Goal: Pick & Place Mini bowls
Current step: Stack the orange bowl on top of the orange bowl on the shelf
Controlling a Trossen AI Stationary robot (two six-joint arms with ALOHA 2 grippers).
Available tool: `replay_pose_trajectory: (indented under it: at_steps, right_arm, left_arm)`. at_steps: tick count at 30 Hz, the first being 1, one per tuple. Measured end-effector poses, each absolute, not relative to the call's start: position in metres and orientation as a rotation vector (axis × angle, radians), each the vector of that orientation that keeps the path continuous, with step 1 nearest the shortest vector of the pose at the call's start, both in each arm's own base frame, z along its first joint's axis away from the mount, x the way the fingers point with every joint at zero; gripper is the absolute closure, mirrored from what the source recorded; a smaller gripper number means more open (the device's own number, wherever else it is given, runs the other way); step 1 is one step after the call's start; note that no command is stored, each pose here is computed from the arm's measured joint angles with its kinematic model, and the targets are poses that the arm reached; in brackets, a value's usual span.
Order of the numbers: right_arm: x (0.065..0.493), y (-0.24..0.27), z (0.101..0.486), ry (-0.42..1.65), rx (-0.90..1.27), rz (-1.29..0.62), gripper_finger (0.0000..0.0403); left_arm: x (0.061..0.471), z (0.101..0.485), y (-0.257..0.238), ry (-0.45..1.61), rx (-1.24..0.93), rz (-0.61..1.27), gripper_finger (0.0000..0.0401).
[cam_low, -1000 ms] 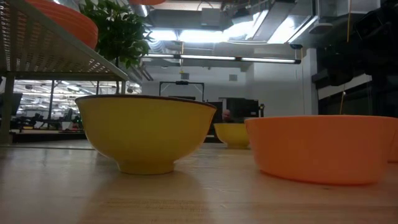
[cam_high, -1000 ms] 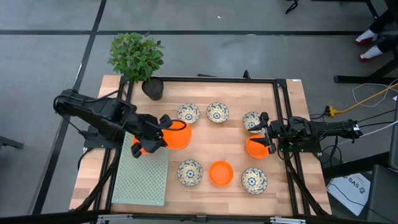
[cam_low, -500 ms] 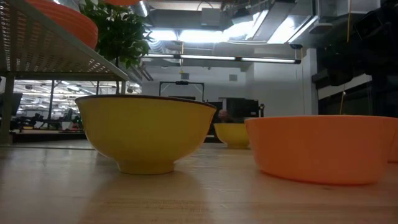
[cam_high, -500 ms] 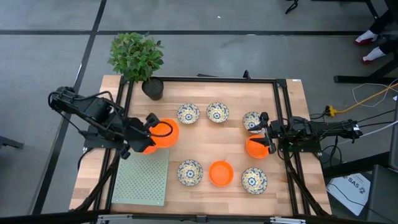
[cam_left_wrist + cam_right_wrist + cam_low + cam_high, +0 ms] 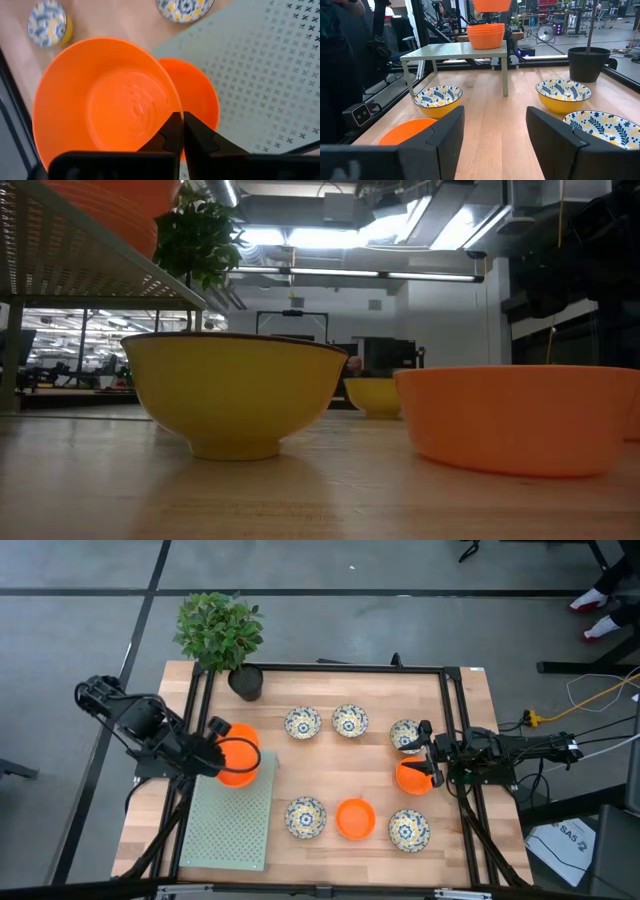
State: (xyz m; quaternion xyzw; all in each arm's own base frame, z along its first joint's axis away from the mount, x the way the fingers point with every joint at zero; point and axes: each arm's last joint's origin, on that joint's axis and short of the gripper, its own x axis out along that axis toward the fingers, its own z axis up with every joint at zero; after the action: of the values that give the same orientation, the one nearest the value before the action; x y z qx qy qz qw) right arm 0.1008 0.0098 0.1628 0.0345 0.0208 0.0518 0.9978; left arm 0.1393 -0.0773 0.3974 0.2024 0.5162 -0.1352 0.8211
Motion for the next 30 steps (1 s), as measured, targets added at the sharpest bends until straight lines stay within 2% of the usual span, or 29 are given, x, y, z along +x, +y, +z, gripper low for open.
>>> replay_pose_trajectory:
  at_steps: [10,19,23,30]
  right_arm:
    - [0.101,0.010,0.163,0.042,0.069,0.104,0.0190]
    - [0.101,0.010,0.163,0.041,0.069,0.104,0.0190]
    - [0.101,0.010,0.163,0.041,0.069,0.104,0.0190]
    - [0.101,0.010,0.163,0.041,0.069,0.104,0.0190]
  left_arm:
    - [0.130,0.396,-0.084,1.119,0.319,-0.167,0.0398]
    - [0.131,0.374,-0.085,1.195,0.262,-0.069,0.0398]
    - [0.130,0.369,-0.087,1.202,0.254,-0.061,0.0398]
    - [0.132,0.371,-0.100,1.100,0.303,-0.122,0.0398]
